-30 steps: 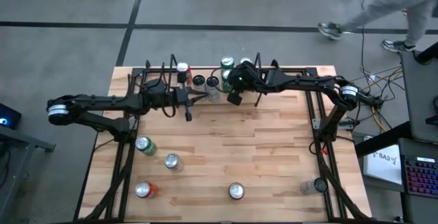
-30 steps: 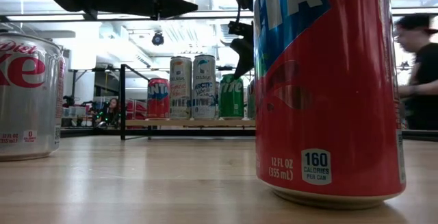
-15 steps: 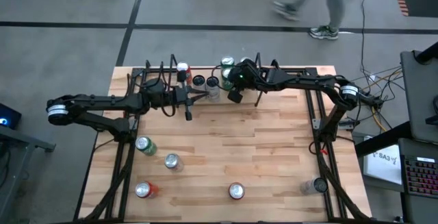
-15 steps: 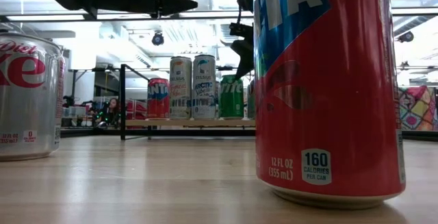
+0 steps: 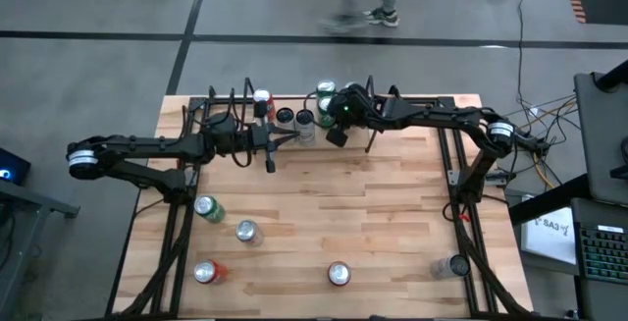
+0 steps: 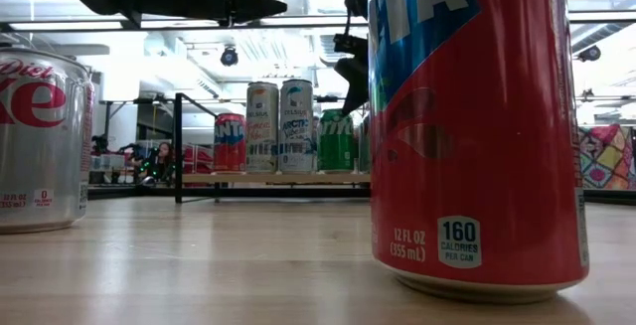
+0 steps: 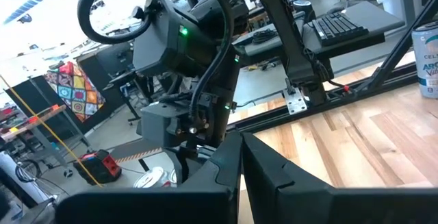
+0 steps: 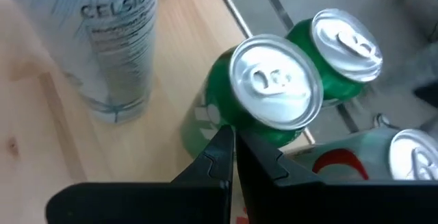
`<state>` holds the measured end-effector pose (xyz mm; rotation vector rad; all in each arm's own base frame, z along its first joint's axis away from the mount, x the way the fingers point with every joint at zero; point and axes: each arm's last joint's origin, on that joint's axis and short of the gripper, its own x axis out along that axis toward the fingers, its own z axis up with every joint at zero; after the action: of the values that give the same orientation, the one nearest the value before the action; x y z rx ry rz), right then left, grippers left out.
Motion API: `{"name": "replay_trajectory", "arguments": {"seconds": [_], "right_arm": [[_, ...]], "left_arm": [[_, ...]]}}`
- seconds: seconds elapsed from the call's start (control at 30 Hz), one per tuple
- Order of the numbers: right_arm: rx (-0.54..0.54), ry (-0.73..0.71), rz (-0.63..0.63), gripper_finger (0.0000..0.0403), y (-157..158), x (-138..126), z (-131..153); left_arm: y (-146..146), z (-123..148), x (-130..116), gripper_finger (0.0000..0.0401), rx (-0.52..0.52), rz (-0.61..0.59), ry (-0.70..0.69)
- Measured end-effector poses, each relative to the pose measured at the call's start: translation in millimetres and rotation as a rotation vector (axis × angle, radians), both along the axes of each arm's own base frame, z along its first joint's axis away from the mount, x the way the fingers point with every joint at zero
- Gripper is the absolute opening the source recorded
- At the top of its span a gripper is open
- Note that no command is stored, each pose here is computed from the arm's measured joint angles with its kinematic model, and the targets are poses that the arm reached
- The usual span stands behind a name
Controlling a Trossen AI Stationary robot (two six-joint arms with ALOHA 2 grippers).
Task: Sort soda cans
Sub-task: Put the right green soda can on the shelf and align it with the other green soda can, then put the red silver soda can on the shelf and align it with the other red silver soda cans
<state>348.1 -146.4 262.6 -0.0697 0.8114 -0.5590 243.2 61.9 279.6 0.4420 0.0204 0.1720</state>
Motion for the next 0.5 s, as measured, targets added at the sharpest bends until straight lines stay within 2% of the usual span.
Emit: {"name": "replay_trajectory", "arguments": {"seconds": [0.13, 0.5], "right_arm": [[0.027, 0.003, 0.000, 0.0009, 5.3, 0.9, -1.5], [0.018, -0.007, 0.014, 0.0009, 7.5, 2.9, -0.6]], "left_arm": [[0.1, -0.1, -0.1, 0.0000, 0.000, 0.000, 0.000], [0.2, -0.3, -0.1, 0.0000, 0.000, 0.001, 0.001]]}}
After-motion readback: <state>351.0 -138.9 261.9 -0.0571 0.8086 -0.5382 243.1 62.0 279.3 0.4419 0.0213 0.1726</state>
